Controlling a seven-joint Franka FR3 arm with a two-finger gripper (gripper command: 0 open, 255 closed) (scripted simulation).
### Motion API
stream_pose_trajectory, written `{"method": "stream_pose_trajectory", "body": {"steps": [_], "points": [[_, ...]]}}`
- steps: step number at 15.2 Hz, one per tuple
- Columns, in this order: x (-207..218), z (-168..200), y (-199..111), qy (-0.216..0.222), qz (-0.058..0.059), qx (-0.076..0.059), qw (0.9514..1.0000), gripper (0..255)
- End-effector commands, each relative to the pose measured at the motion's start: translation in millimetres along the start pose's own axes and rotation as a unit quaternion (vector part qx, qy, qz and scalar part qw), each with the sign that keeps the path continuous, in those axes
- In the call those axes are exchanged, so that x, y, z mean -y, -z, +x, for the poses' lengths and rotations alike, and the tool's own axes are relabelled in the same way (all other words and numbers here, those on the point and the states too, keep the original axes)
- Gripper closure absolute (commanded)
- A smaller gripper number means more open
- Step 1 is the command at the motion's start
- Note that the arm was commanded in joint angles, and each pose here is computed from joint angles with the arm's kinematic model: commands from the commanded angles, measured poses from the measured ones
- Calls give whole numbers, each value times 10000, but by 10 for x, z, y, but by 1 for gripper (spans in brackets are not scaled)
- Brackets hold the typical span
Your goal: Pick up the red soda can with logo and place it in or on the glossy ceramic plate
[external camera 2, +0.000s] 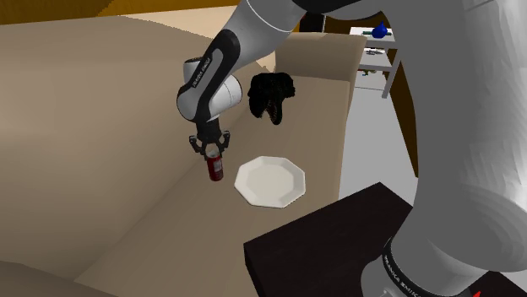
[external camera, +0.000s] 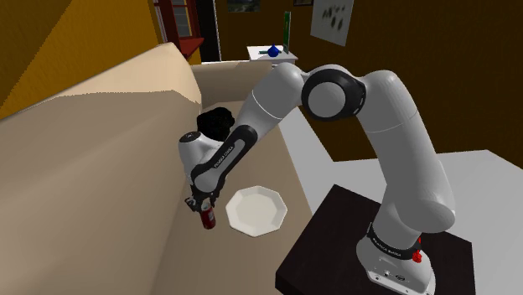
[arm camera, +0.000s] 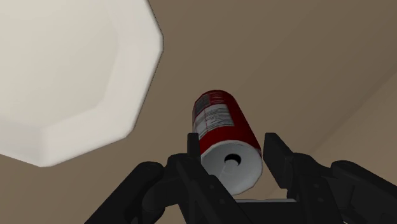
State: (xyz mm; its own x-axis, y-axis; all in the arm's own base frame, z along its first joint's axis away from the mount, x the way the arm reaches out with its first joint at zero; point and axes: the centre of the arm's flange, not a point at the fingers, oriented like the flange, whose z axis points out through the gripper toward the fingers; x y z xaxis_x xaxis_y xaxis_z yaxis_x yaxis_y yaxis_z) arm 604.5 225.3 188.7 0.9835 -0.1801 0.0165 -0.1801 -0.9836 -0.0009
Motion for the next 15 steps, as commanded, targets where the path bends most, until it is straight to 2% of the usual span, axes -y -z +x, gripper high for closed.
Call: {"method": "stream_pose_trajectory", "body": {"steps": [1, 6, 15], "points": [[-2, -1, -4, -1, -2, 4, 10000, 255], [-1, -2, -4, -1, -2, 3, 10000, 255], [-1, 6, 471, -1, -2, 3, 10000, 255]]}}
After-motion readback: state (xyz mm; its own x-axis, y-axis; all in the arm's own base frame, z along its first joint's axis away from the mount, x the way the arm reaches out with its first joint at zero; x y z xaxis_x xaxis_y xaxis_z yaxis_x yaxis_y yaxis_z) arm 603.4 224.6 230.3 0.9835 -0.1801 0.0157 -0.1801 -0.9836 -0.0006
